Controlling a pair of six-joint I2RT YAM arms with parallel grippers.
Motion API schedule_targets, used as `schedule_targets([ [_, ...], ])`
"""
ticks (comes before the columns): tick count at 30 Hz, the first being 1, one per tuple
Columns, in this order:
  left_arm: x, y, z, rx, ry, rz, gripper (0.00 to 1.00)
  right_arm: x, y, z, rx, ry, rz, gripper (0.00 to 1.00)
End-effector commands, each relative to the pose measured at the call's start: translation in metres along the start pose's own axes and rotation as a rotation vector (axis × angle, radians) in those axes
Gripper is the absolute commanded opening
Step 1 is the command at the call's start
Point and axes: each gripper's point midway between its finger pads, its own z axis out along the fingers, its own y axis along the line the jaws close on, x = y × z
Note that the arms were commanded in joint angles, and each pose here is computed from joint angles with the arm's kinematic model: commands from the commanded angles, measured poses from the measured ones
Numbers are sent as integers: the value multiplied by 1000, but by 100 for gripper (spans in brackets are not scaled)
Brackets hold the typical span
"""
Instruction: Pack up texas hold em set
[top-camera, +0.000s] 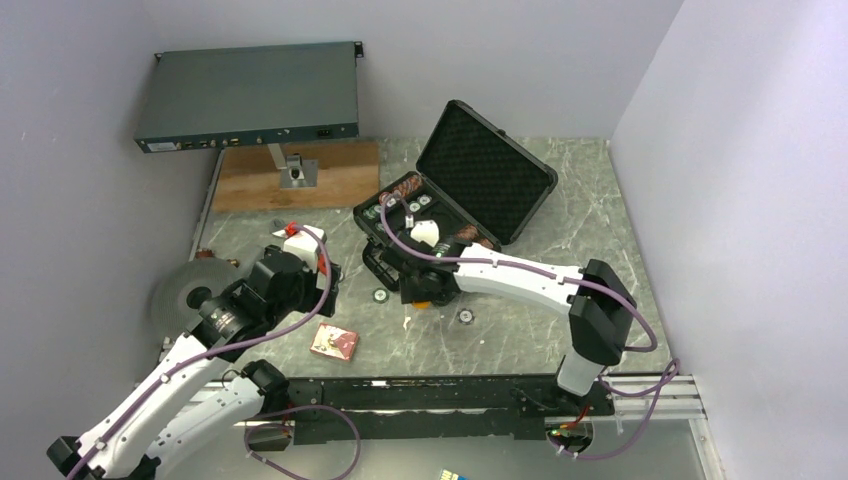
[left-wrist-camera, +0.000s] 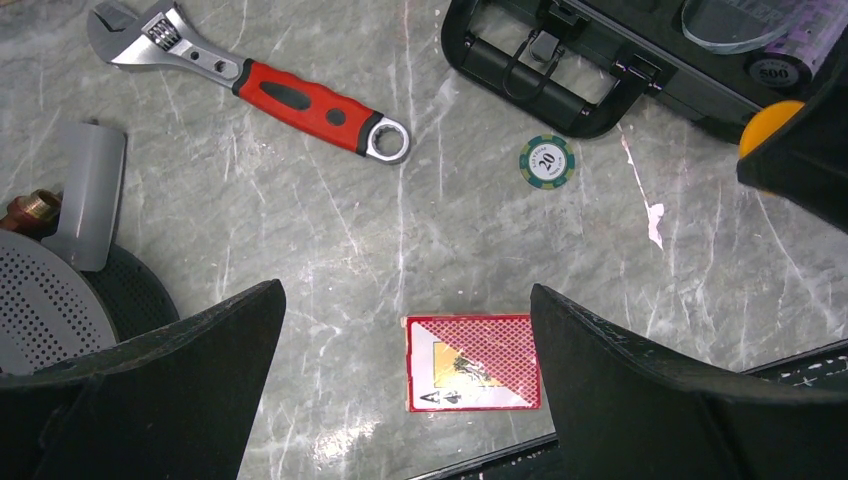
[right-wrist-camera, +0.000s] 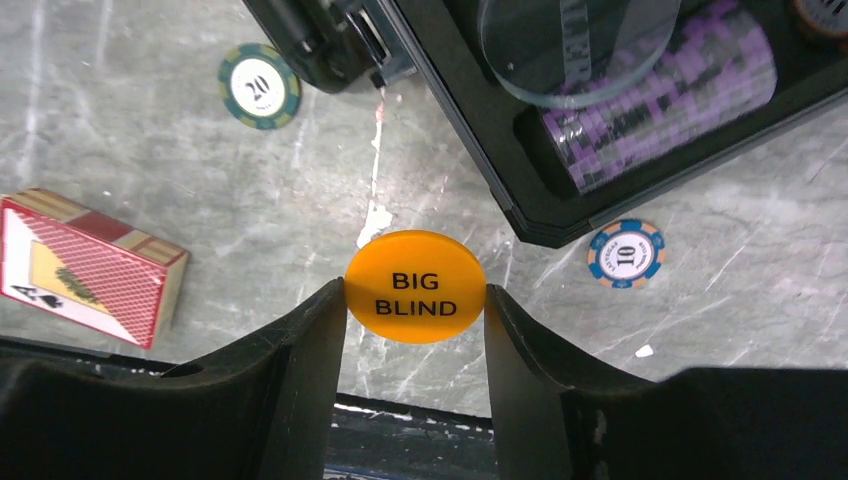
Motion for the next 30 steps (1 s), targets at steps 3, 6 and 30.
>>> schedule_targets([
  [3, -8, 4, -1, -17, -35, 0, 100, -52, 0, -24, -18, -98, -29, 47],
  [6, -9, 4, -2, -18, -40, -2, 100, -70, -3, -28, -23, -121, -24, 47],
  [30, -9, 4, -3, -15, -45, -6, 100, -202, -57, 3, 26, -233, 109, 47],
])
